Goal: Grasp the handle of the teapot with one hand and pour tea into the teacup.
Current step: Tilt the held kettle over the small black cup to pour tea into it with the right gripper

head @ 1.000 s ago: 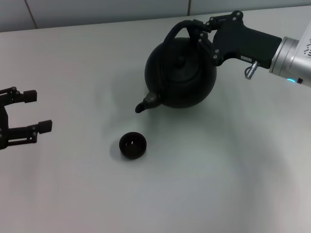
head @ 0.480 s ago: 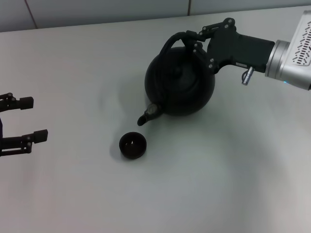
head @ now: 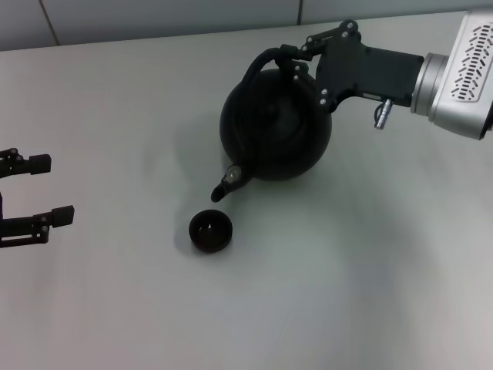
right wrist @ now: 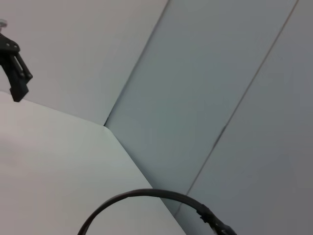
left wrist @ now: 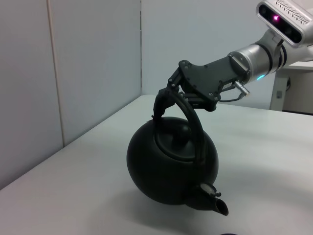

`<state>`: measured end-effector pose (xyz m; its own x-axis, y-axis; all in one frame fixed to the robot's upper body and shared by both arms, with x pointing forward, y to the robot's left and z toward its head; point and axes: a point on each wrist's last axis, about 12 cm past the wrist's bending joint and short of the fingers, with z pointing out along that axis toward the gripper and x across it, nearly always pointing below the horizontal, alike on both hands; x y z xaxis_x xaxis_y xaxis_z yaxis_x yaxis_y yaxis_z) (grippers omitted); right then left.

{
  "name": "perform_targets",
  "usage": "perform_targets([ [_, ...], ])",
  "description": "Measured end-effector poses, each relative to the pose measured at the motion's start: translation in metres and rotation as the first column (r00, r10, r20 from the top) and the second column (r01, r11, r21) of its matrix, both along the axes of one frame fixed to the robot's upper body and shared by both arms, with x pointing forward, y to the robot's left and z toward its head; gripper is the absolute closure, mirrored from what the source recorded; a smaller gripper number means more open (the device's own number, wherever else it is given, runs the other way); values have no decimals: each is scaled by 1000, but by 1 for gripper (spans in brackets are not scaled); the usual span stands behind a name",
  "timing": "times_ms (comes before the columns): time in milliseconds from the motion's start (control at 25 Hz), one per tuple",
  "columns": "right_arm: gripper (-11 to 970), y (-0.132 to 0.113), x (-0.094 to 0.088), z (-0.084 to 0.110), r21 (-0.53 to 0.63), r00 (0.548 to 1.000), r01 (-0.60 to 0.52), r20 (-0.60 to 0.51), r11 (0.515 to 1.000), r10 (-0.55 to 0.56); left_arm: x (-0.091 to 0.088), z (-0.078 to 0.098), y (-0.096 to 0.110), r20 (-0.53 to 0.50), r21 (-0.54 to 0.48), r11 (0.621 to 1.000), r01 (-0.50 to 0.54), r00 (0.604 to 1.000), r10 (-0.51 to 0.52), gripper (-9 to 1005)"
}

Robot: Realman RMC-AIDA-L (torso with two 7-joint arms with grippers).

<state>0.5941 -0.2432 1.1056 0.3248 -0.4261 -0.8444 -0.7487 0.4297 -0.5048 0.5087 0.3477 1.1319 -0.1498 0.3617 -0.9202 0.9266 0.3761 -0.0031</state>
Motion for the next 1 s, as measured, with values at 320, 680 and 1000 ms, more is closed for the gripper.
perform_targets([
  [320,896,3,1,5,-16,1000,-20,20,1000,20,0,0,0,-2,1,1000,-1,1000,1,180],
  [680,896,4,3,8,-22,999,-21,33,1000,22,-1,-4,-2,-25,30,999,17,1000,-16,181],
  [1000,896,6,3,10,-39,998,-38,43,999,40,0,-4,-3,-24,31,999,17,1000,-16,181],
])
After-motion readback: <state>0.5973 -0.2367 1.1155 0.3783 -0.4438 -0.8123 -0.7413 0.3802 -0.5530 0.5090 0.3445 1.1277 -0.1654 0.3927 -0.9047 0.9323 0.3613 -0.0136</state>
